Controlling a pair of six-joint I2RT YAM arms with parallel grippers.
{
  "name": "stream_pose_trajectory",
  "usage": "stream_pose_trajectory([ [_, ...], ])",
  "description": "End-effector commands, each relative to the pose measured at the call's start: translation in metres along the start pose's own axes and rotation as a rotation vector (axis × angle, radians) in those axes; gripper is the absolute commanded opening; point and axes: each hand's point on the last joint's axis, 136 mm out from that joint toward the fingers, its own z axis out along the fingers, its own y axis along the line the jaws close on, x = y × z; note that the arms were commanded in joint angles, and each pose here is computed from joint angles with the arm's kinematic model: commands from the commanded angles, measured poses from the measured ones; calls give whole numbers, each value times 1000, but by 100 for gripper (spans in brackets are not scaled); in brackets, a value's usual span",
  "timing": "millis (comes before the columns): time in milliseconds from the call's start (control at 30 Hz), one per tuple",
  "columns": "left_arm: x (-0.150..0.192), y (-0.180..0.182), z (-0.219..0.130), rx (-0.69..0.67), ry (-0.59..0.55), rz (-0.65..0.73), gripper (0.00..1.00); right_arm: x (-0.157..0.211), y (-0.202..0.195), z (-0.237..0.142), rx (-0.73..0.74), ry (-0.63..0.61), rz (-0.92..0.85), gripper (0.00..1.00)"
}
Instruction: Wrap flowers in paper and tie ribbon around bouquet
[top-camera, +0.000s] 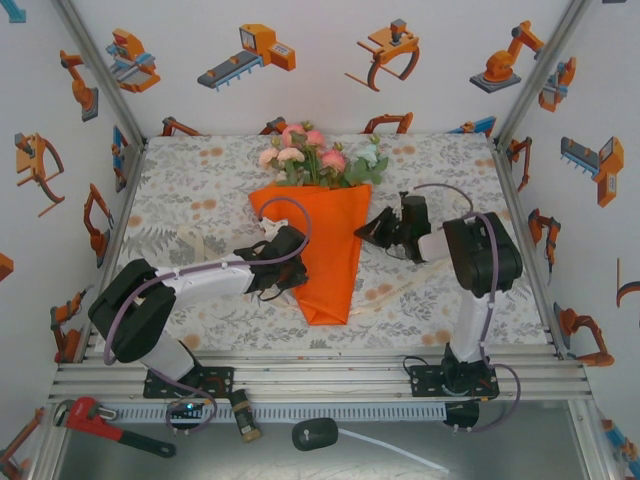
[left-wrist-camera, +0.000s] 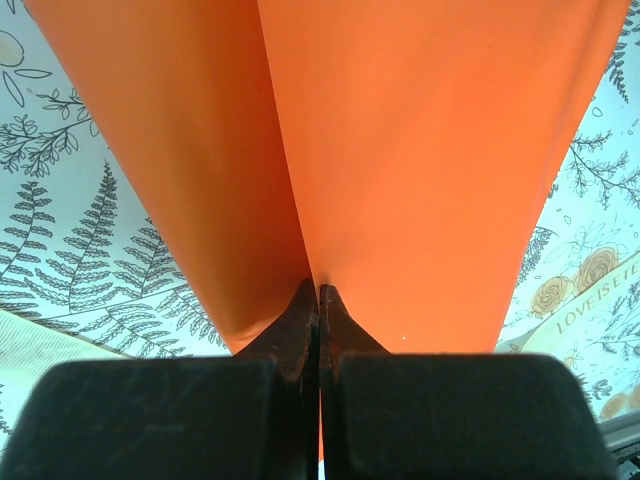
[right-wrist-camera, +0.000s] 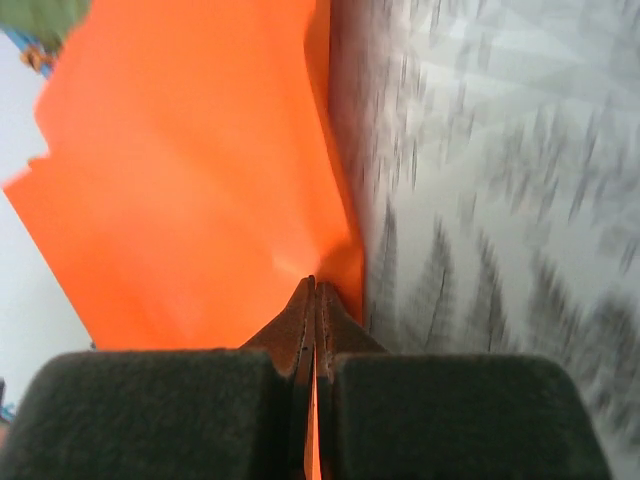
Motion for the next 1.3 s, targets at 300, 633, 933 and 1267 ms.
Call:
stream_pose_trajectory([
  [300, -7, 3, -11, -12, -21, 10, 3, -100, 4, 30, -39, -132, 0, 0],
  [633, -17, 4, -22, -13, -54, 10, 44, -71, 38, -36, -29, -136, -89, 0],
  [933, -25, 8, -41, 0, -102, -4, 60, -59, 47, -62, 2, -134, -144, 0],
  [1267, -34, 4, -53, 21, -132, 7, 65, -64, 58, -65, -11, -138, -156, 0],
])
